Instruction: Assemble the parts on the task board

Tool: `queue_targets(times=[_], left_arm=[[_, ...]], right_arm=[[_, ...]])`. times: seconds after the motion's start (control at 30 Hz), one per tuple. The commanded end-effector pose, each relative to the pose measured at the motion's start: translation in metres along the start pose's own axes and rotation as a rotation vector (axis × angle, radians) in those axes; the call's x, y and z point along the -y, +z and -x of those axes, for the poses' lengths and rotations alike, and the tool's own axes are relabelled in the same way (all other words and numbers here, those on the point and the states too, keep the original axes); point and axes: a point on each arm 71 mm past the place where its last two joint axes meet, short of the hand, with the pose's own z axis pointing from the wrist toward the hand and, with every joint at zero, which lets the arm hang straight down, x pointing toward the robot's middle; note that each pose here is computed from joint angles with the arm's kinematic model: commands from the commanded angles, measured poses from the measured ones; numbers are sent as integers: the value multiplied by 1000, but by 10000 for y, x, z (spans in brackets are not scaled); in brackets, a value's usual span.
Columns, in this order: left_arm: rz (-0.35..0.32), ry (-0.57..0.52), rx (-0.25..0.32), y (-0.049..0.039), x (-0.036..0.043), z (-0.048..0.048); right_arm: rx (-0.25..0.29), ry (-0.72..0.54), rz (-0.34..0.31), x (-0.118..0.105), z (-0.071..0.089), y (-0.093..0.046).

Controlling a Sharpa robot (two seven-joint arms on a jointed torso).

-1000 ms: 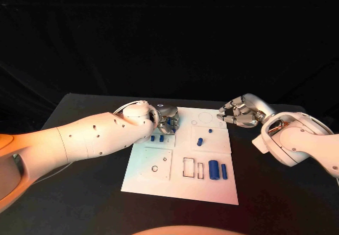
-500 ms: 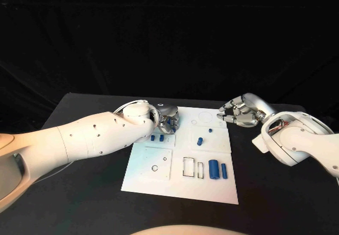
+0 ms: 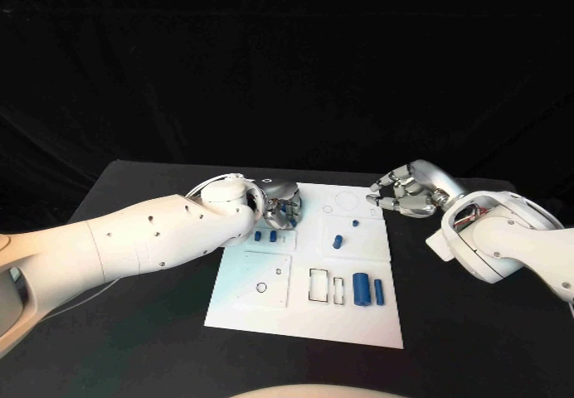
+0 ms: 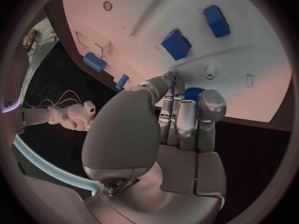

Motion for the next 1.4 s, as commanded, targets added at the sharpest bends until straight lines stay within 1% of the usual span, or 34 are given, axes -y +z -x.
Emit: queue_targets(times=[0.03, 0.2, 0.33, 0.47, 0.67, 0.8, 1.07, 1.4], left_arm=[[-24, -38, 37, -35, 26, 60], [-19, -54, 47, -114, -16, 118], [-11, -65, 46, -185, -68, 147], [5, -72, 38, -245, -140, 157], [40, -73, 34, -310, -286, 166], [54, -74, 31, -333, -349, 168], [68, -73, 20, -344, -390, 162], [90, -71, 4, -335, -454, 151]], right_arm=[[-4, -8, 13, -10, -6, 0], [-4, -8, 12, -7, -5, -1], [-3, -8, 11, -4, -2, -3], [-3, -8, 11, -1, 0, -4], [-3, -9, 10, 2, 3, -6], [-3, -9, 10, 2, 3, -6], [-3, -8, 10, 2, 0, -4], [-3, -8, 10, 3, 0, -5]])
